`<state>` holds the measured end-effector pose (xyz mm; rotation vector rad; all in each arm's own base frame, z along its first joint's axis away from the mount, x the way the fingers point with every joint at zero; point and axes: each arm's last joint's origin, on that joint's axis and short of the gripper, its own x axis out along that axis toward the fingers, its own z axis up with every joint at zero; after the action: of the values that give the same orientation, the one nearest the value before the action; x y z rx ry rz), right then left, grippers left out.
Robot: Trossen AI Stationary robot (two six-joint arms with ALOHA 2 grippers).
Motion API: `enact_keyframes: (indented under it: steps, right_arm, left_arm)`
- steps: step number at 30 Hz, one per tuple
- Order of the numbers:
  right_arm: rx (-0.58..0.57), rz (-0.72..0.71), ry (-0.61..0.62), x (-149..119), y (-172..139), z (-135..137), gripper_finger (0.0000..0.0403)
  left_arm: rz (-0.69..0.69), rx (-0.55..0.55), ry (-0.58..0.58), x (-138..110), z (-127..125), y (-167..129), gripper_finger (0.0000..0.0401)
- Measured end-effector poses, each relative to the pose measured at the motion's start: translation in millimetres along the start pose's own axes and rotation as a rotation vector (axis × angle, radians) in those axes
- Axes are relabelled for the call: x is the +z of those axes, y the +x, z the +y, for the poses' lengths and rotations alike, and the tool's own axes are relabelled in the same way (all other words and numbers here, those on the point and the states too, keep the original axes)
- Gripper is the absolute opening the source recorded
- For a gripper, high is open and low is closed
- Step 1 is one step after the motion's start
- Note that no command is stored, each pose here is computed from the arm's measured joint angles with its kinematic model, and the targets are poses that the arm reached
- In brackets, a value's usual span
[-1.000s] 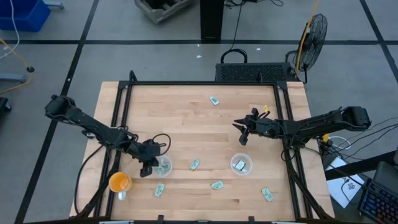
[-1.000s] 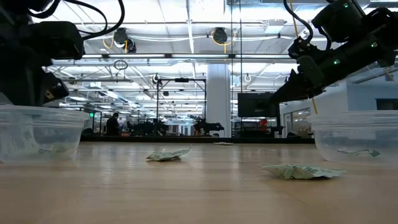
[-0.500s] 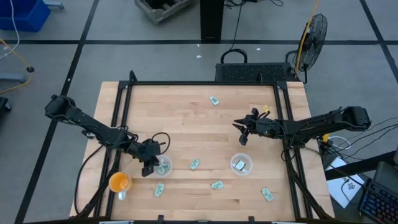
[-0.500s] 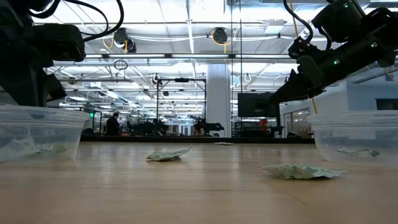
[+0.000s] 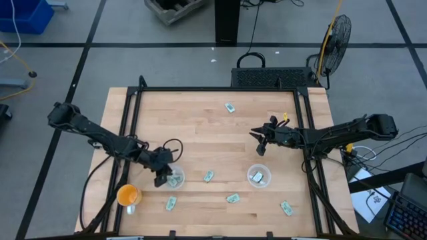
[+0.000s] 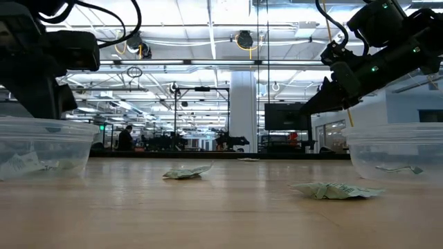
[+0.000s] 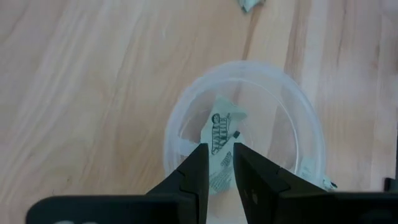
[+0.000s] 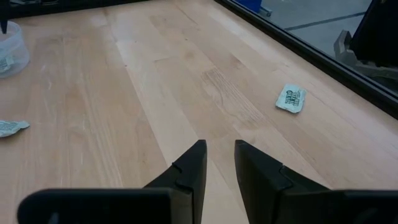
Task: Pick and place Stevia / Truvia into bins
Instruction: Put the light green stevia packet into the right transparent container
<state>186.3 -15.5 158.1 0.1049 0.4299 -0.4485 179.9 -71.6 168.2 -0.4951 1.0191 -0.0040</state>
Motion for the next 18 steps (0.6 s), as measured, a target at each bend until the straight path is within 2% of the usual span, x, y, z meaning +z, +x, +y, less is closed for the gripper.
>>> enact_keyframes:
  steps: [4,10,14,18]
  right_arm:
    - [0.000,0.000,0.000,0.0,0.0,0.0,0.0075]
    - [-0.001,0.000,-0.002,0.0,0.0,-0.1,0.0075]
    - [-0.006,-0.016,-0.007,2.0,0.7,-1.4,0.0075]
    - [0.017,-0.095,-0.063,11.2,2.1,-4.3,0.0086]
  left_arm:
    - [-0.069,-0.047,0.059,7.6,-3.4,-0.4,0.0076]
    - [-0.237,-0.119,0.292,27.6,-14.3,-7.1,0.0076]
    - [-0.356,-0.018,0.441,47.7,-21.2,-19.8,0.0076]
    - [-0.498,0.169,0.538,72.0,-25.1,-37.1,0.0076]
